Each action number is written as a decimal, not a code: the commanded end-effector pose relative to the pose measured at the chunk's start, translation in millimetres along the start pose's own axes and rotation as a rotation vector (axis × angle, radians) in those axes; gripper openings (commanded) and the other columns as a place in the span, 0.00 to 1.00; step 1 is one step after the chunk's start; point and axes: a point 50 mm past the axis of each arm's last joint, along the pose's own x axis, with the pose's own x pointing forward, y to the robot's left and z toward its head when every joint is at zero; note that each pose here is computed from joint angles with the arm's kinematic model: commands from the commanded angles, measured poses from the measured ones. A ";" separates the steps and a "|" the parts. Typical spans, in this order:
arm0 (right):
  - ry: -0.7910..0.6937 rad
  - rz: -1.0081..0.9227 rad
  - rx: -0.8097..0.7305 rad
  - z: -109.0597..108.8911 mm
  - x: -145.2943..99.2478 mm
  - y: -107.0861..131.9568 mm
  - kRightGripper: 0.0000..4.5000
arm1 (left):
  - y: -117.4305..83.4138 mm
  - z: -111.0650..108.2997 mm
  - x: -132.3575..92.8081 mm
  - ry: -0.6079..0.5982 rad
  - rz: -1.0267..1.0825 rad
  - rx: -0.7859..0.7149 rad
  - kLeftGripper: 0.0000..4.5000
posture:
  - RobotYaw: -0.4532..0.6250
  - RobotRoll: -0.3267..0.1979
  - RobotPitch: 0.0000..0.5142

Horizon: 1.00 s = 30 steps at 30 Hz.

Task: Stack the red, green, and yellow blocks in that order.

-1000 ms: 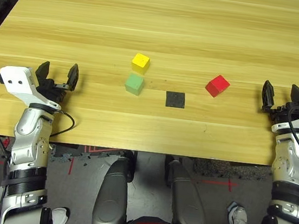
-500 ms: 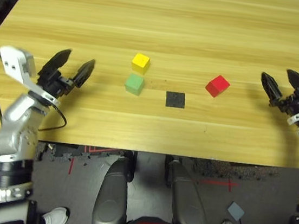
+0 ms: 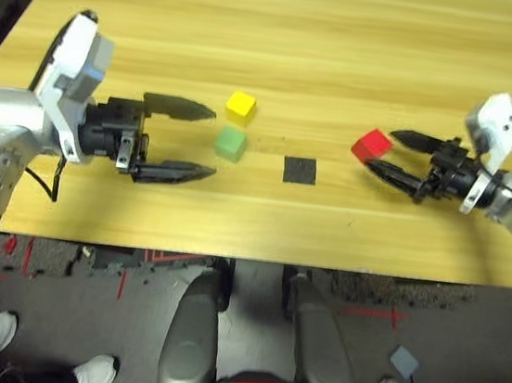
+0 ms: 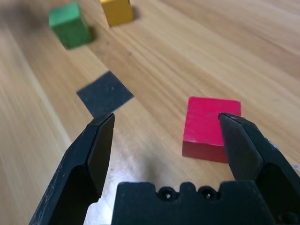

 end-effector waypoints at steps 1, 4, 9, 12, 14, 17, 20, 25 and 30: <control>0.042 0.007 -0.039 -3.2 1.4 -1.2 1.00 | 1.8 -7.2 3.9 0.026 -0.041 0.015 0.99 | 0.32 0.27 0.56; 0.044 0.001 -0.053 -3.2 1.9 -3.4 1.00 | 3.4 -9.2 5.5 0.026 -0.046 0.018 0.99 | 0.32 0.26 0.56; 0.024 -0.052 -0.069 -3.2 5.0 -11.3 1.00 | 1.5 -12.3 10.0 0.020 -0.053 0.008 0.99 | 0.32 0.25 0.57; 0.019 -0.069 -0.066 -5.5 8.6 -14.2 1.00 | 1.6 -12.9 10.3 0.018 -0.049 0.005 0.99 | 0.33 0.25 0.58; 0.019 -0.075 -0.057 -8.9 11.5 -14.3 1.00 | 1.4 -13.6 10.4 0.019 -0.047 0.002 0.99 | 0.33 0.25 0.58; 0.016 -0.096 -0.034 -16.0 17.0 -15.4 1.00 | 0.8 -13.9 10.6 0.019 -0.044 0.000 0.99 | 0.34 0.27 0.58; 0.002 -0.115 -0.013 -21.9 24.5 -16.2 1.00 | -0.1 -13.6 11.1 0.020 -0.044 -0.003 0.99 | 0.34 0.27 0.58; 0.002 -0.122 -0.002 -27.9 33.3 -17.1 1.00 | -1.3 -11.7 10.5 0.024 -0.039 -0.009 0.99 | 0.36 0.29 0.58; 0.017 -0.118 -0.010 -29.3 35.2 -17.0 0.86 | -3.0 -9.7 9.4 0.026 -0.031 -0.015 1.00 | 0.38 0.30 0.58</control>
